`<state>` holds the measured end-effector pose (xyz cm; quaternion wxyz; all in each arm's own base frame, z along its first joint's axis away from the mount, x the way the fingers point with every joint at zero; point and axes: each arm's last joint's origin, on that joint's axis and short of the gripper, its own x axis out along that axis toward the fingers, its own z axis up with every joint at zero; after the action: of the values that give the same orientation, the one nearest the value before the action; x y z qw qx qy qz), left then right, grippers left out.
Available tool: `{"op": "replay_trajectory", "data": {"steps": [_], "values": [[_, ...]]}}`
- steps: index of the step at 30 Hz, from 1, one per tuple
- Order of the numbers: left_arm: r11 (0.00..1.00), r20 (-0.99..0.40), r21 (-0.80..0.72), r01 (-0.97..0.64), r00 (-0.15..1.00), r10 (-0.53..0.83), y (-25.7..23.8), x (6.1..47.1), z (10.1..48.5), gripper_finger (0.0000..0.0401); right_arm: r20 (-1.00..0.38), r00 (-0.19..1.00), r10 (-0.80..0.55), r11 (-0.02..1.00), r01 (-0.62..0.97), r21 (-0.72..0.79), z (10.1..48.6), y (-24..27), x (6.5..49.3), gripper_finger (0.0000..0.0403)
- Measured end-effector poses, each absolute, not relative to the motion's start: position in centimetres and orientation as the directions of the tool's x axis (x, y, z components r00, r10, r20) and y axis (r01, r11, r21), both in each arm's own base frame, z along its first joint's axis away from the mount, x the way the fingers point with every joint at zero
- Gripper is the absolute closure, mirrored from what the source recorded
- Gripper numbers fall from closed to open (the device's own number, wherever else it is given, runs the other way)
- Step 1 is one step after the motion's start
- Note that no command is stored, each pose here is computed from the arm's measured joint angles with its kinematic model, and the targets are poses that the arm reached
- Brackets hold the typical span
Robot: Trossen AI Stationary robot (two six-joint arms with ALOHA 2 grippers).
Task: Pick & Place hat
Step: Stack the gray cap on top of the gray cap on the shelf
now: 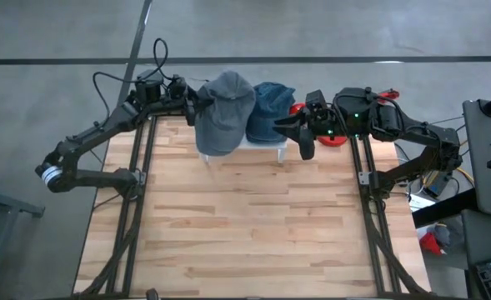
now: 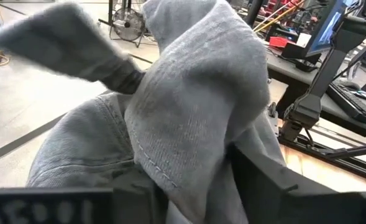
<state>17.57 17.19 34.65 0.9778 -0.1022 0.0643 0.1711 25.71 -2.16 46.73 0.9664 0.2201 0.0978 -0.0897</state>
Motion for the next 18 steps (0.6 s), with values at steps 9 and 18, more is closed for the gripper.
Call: {"op": "replay_trajectory", "data": {"steps": [9, 18], "values": [[0.921, -0.147, -0.178, -0.346, 0.935, 0.323, 17.2, 17.6, 35.3, 0.0129, -0.229, 0.965, -0.13, 0.887, 0.217, 0.408, 46.7, -2.2, 25.7, 0.0298], [0.921, -0.14, -0.105, -0.376, 0.922, 0.361, 17.2, 17.5, 36.1, 0.0102, -0.229, 0.965, -0.13, 0.887, 0.217, 0.408, 46.7, -2.2, 25.7, 0.0288]]}}
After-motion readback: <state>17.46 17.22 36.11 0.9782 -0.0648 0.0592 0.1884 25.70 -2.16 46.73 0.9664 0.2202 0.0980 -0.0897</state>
